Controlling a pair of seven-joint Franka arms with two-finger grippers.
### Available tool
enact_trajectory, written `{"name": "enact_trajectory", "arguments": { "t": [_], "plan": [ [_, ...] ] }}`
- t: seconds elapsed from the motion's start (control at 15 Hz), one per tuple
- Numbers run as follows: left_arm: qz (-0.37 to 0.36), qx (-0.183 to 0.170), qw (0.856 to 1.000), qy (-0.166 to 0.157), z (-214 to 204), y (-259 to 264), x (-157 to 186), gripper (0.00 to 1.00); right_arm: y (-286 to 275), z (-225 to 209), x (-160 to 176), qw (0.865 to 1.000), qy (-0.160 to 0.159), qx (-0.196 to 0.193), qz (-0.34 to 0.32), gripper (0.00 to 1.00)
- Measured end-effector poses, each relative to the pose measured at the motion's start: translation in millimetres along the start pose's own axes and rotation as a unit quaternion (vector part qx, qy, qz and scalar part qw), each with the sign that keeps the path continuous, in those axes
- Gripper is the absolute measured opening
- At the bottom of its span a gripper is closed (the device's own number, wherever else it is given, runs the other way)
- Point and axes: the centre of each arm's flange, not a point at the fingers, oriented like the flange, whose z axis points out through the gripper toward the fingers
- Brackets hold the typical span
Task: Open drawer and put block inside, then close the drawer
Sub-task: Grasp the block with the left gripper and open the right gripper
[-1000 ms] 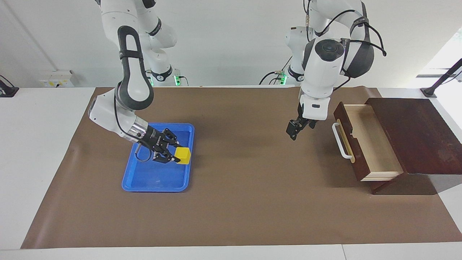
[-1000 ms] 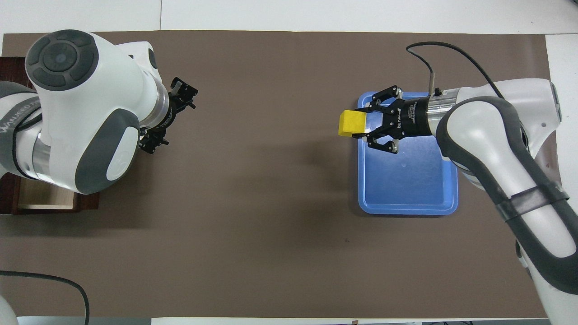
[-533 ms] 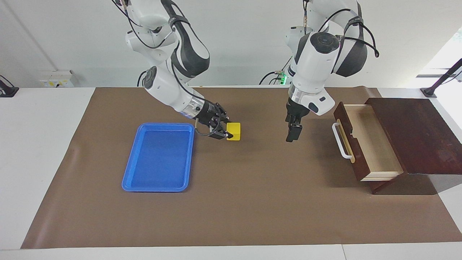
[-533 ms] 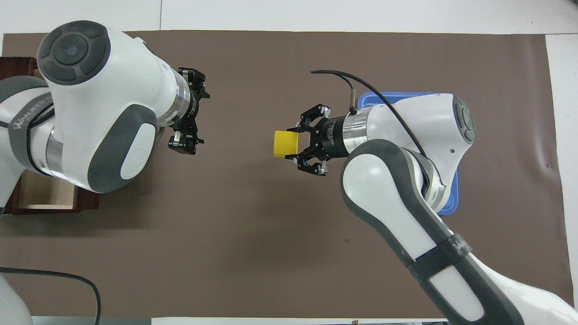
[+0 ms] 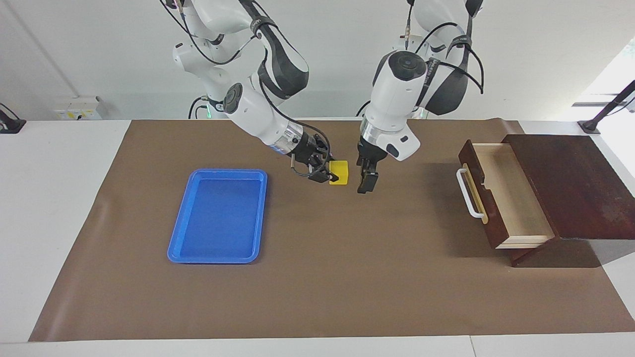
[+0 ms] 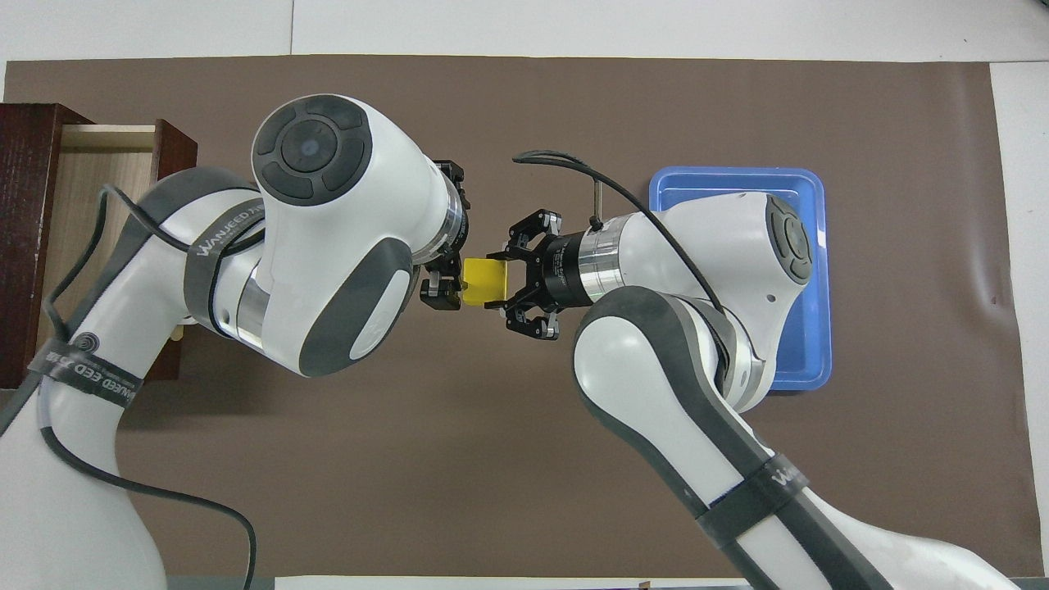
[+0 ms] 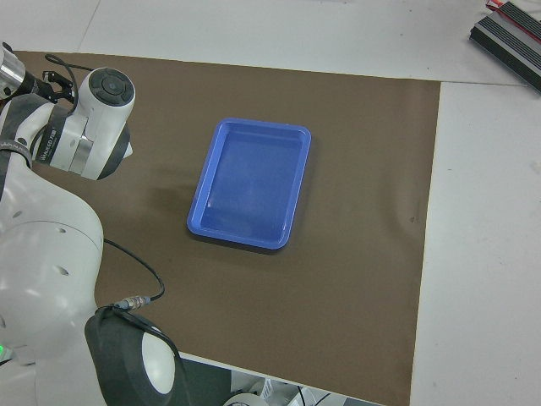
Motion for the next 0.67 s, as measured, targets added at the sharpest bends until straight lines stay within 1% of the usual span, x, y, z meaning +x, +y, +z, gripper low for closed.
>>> {"name": "enact_trajectory", "arguments": {
  "t": [0.2, 0.67],
  "plan": [
    [-0.002, 0.006, 1.000, 0.004, 9, -9, -3, 1.00, 0, 3, 3, 1.000, 0.003, -0.002, 0.002, 0.55],
    [0.001, 0.012, 1.000, 0.008, 9, -16, -4, 1.00, 0, 4, 2, 1.000, 0.002, -0.003, 0.001, 0.55]
  ]
}}
